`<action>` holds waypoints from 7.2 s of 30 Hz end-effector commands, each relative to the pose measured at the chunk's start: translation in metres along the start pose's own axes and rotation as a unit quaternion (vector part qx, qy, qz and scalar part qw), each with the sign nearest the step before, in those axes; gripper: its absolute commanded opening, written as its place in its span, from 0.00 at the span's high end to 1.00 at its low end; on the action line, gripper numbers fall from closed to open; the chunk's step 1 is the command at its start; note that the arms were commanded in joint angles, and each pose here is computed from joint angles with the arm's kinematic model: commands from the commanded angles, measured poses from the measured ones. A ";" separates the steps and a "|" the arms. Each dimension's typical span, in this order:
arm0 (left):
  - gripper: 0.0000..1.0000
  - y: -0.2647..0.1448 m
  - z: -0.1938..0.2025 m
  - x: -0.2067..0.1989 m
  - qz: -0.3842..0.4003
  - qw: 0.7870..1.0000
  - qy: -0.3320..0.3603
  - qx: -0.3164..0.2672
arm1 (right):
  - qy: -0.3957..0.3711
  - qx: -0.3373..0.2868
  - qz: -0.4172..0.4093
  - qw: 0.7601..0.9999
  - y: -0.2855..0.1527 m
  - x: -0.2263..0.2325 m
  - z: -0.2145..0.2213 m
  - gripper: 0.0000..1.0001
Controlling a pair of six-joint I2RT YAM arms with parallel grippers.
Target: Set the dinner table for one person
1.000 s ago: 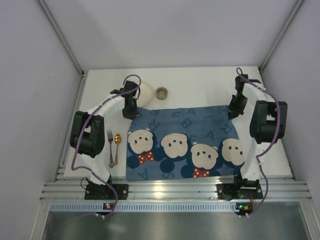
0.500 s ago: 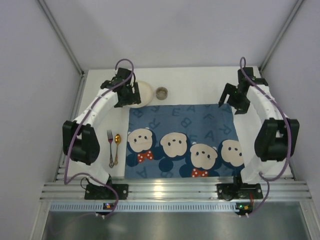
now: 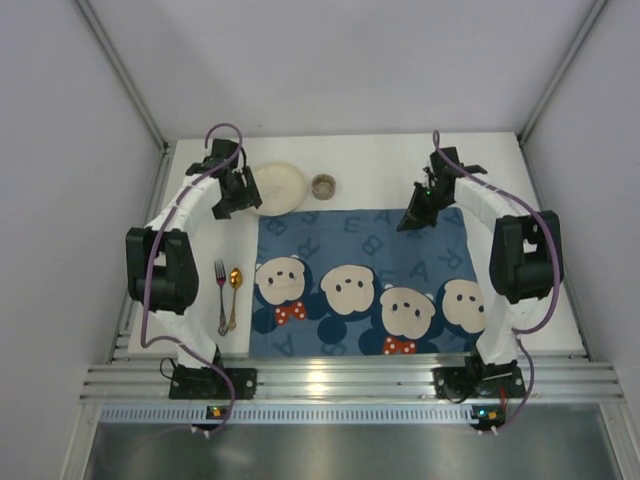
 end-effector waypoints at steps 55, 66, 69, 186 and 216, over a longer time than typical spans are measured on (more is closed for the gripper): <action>0.37 0.118 -0.093 -0.054 0.092 0.988 -0.121 -0.025 | 0.083 0.078 -0.015 0.993 0.097 -0.027 -0.041 1.00; 0.36 0.066 -0.123 -0.042 0.068 0.988 -0.109 -0.086 | 0.041 0.045 -0.073 0.995 0.064 0.032 -0.061 1.00; 0.35 0.064 -0.116 -0.035 0.061 0.989 -0.105 -0.084 | 0.036 0.031 -0.078 0.996 0.048 0.040 -0.068 0.86; 0.16 -0.136 0.059 0.010 0.107 0.993 0.022 -0.043 | -0.087 -0.109 -0.056 0.989 0.157 0.149 -0.122 0.69; 0.18 -0.082 0.118 0.017 0.121 0.991 0.030 0.047 | 0.008 -0.164 0.192 0.968 -0.057 -0.068 -0.089 1.00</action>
Point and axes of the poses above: each gripper's point midway between its finger pads, its own y axis out along the fingers, its own x axis along the line the jaws close on, z = x × y, the point moved 2 cm from there along -y, back along the fingers, and after that the axes turned 4 degrees about -y, right-handed, at the moved point
